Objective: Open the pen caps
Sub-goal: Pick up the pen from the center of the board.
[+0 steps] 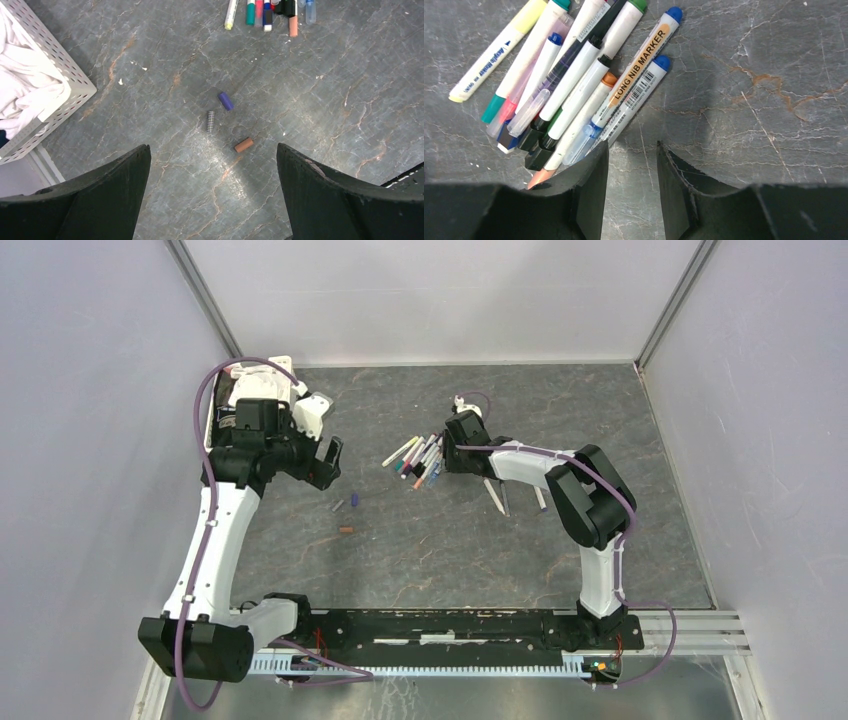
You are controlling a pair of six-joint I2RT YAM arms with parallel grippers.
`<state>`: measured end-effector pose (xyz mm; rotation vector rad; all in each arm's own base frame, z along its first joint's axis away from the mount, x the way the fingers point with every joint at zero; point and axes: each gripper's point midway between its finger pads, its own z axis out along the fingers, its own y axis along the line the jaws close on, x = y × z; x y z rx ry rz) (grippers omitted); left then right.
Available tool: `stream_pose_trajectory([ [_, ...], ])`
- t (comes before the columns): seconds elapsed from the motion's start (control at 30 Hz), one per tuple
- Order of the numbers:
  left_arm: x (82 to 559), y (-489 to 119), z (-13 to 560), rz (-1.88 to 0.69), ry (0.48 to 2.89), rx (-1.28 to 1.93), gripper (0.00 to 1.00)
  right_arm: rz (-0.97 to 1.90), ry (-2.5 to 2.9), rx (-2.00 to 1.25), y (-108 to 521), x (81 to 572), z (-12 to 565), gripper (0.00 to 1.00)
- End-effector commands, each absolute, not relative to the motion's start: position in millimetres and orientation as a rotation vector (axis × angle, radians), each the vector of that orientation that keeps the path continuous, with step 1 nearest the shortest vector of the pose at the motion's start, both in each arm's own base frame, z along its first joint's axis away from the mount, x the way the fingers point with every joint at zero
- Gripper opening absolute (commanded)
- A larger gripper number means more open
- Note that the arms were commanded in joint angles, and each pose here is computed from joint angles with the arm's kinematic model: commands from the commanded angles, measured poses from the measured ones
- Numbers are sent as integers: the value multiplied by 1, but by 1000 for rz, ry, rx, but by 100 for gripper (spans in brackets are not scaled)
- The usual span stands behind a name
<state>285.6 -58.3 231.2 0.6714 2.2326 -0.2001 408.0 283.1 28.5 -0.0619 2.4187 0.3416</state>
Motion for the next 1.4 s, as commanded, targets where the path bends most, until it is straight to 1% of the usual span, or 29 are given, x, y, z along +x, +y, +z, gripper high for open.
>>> stream_pose_trajectory([
  [0.0, 283, -66, 230, -247, 2210, 738, 100, 427, 2323, 19, 293, 419, 55, 46],
  [0.07, 282, -67, 230, -249, 2207, 744, 100, 424, 2327, 30, 295, 423, 53, 48],
  [0.2, 279, -67, 229, -248, 2203, 767, 100, 415, 2333, 42, 299, 430, 46, 48],
  [0.53, 277, -67, 223, -261, 2217, 774, 100, 286, 2360, 64, 285, 435, 28, 44],
  [0.7, 277, -68, 221, -269, 2221, 773, 100, 219, 2363, 56, 272, 431, 28, 39],
  [0.83, 276, -69, 220, -277, 2223, 779, 100, 174, 2356, 40, 260, 424, 30, 28],
  [1.23, 270, -72, 231, -295, 2200, 806, 100, -54, 2429, -63, 242, 416, 14, 21],
  [1.27, 269, -73, 232, -301, 2199, 806, 100, -62, 2435, -65, 241, 416, 12, 20],
  [1.37, 269, -75, 233, -319, 2200, 797, 100, -66, 2441, -58, 239, 412, 11, 8],
])
